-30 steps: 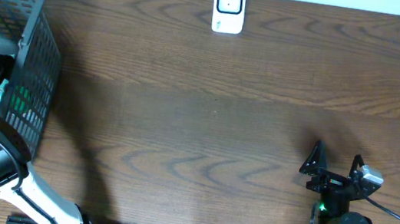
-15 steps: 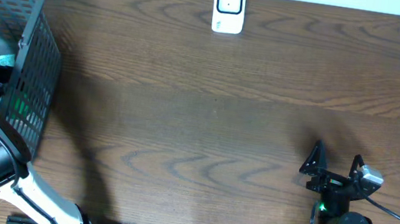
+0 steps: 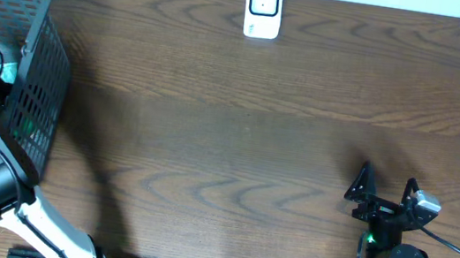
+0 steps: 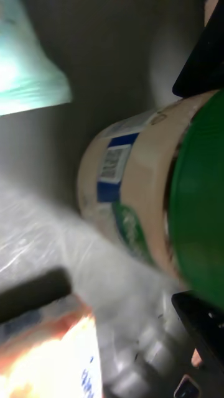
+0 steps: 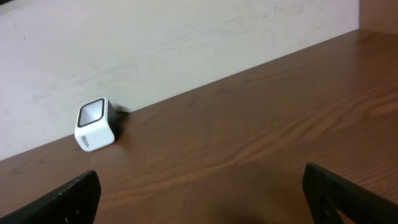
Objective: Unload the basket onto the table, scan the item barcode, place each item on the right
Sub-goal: 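Lower the left gripper into the basket and grasp the green-lidded jar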
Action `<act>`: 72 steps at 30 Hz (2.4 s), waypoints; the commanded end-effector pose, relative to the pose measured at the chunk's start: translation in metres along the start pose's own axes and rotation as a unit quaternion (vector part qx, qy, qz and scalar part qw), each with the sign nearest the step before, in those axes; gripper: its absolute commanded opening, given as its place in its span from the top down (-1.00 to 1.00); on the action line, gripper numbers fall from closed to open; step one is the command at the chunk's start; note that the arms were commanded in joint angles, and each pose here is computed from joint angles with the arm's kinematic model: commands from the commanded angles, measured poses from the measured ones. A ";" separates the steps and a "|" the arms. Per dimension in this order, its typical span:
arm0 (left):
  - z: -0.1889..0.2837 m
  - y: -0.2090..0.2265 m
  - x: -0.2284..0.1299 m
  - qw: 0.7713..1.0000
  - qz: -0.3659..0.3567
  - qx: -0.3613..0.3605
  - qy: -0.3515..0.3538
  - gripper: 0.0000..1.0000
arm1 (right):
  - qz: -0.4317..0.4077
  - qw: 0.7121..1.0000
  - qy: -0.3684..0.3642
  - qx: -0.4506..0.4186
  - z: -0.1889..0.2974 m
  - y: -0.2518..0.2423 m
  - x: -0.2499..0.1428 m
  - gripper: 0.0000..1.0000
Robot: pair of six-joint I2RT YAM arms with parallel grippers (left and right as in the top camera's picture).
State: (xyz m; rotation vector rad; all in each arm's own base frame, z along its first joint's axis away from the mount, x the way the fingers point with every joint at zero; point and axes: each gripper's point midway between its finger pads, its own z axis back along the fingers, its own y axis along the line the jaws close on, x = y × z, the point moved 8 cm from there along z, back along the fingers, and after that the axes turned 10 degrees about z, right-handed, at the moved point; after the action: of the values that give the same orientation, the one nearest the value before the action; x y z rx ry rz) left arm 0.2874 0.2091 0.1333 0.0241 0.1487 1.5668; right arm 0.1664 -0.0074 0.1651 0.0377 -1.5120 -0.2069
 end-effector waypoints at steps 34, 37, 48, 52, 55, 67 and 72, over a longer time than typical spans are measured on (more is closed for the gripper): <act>-0.018 -0.003 0.004 0.999 -0.016 0.012 -0.040 -0.72 | -0.003 1.000 -0.001 -0.004 0.000 0.000 0.000 -0.98; -0.019 -0.001 0.006 0.998 -0.013 0.021 -0.052 -0.82 | -0.003 1.000 -0.001 -0.004 0.000 0.000 0.000 -0.99; -0.021 0.001 0.009 0.997 -0.013 0.033 -0.067 -0.87 | -0.003 1.000 -0.001 -0.004 0.000 0.000 0.000 -0.98; -0.025 0.000 0.009 0.997 -0.013 0.031 -0.069 -0.87 | -0.003 1.000 -0.001 -0.004 0.000 0.000 0.000 -0.99; -0.036 0.003 0.008 0.997 -0.013 0.032 -0.068 -0.88 | -0.003 1.000 -0.001 -0.004 0.000 0.000 0.000 -0.99; -0.041 0.008 0.004 0.997 -0.014 0.044 -0.059 -0.46 | -0.003 1.000 -0.001 -0.004 0.000 0.000 0.000 -0.99; -0.014 0.009 0.010 0.997 -0.006 0.035 -0.064 -0.44 | -0.003 1.000 -0.001 -0.004 0.000 0.000 0.000 -0.98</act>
State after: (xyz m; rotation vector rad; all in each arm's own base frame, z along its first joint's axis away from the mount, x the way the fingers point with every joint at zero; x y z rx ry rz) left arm 0.2795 0.2107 0.1193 0.1426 0.0842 1.5318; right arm 0.1664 -0.0074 0.1651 0.0375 -1.5124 -0.2066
